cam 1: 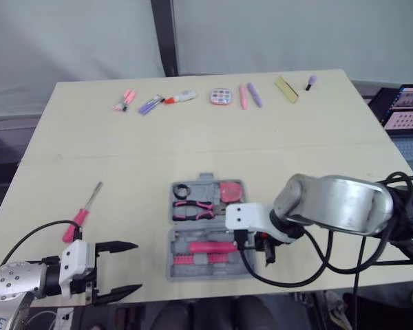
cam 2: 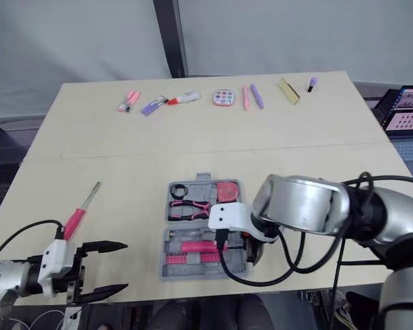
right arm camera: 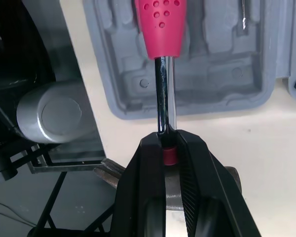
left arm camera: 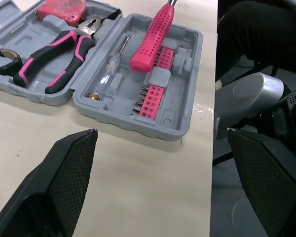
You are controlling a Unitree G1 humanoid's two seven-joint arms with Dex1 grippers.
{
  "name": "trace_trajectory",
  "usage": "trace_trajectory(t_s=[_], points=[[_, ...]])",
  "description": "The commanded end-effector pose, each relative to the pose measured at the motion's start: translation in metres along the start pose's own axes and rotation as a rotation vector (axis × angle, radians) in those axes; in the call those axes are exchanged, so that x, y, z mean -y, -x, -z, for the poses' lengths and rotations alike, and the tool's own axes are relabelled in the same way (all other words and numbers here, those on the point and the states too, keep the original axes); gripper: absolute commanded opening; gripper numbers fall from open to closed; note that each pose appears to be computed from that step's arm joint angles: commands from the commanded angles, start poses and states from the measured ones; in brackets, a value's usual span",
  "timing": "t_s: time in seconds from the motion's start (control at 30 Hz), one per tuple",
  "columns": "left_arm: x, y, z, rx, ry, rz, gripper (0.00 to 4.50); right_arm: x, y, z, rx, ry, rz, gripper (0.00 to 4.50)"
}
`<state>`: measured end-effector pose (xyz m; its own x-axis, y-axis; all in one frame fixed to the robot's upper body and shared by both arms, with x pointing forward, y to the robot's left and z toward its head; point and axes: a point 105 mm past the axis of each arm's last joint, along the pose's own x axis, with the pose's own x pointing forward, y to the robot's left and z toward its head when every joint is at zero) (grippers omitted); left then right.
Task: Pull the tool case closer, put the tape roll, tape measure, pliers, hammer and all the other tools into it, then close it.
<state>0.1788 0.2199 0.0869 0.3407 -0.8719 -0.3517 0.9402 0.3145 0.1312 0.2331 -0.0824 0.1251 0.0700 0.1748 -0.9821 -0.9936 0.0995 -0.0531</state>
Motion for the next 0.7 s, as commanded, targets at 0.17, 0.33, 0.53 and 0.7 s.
trace_trajectory(t_s=[0.17,0.33,0.53,0.7], points=[[-0.007,0.01,0.005,-0.031,-0.029,-0.057,4.5,0.01,-0.005,-0.018,0.009,0.03,0.051,0.01],[-0.01,0.008,0.004,-0.028,-0.038,-0.068,4.5,0.012,-0.012,-0.025,0.01,0.048,0.052,0.01],[-0.01,0.006,0.002,-0.026,-0.041,-0.072,4.5,0.011,-0.017,-0.033,0.017,0.074,0.04,0.01],[-0.009,0.006,0.001,-0.025,-0.039,-0.074,4.5,0.01,-0.019,-0.035,0.018,0.088,0.036,0.01]])
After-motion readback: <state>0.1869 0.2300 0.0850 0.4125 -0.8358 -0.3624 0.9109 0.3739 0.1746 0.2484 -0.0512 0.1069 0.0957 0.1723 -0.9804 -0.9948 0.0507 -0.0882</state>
